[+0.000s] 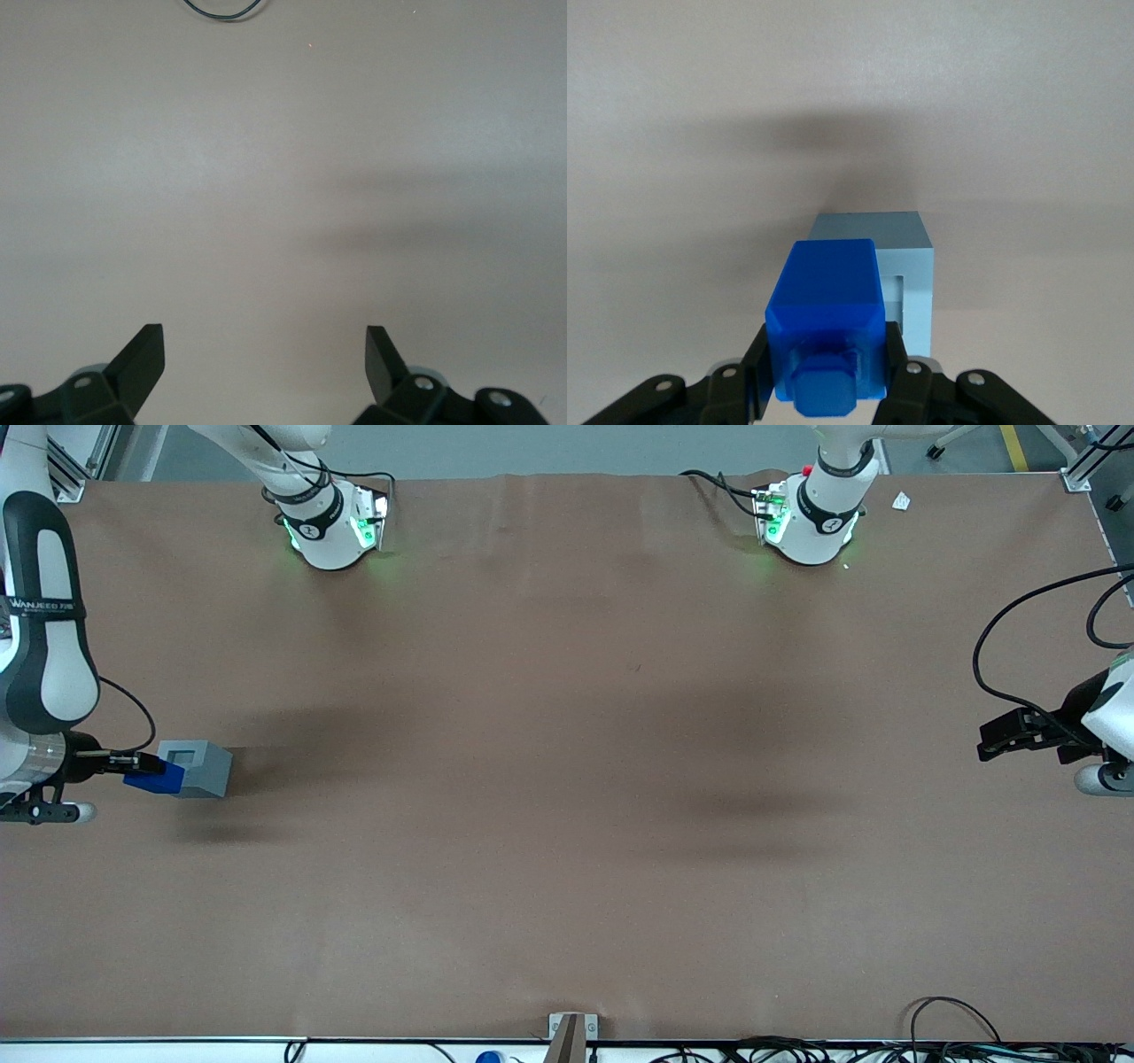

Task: Insert blue part into gray base with right arm
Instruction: 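Lower the blue block into the gray base's socket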

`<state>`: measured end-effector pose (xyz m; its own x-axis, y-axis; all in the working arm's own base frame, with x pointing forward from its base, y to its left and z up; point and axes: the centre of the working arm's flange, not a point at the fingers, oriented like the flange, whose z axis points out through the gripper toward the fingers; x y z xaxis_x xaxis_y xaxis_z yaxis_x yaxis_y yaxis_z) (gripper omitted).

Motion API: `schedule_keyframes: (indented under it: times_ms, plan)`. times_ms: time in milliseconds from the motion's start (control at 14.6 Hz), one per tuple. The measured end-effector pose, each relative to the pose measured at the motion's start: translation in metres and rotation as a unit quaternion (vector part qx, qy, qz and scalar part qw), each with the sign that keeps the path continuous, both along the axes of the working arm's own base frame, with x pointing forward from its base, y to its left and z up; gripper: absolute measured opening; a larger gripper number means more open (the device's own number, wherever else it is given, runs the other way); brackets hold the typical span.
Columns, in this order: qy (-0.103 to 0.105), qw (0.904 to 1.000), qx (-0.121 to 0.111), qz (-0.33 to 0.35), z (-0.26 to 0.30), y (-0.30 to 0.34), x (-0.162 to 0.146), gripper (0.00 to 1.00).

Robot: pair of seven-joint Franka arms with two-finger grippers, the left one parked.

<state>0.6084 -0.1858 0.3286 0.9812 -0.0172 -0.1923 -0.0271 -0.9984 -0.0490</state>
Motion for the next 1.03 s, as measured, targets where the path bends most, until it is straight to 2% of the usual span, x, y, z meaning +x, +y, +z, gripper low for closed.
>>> schedule_keyframes:
  times_ms: [616,1027]
  plan:
    - [0.030,0.9994,0.015,0.002,-0.028,-0.020,-0.020,0.51]
    - [0.032,0.9993,0.017,0.001,-0.029,-0.020,-0.022,0.51]
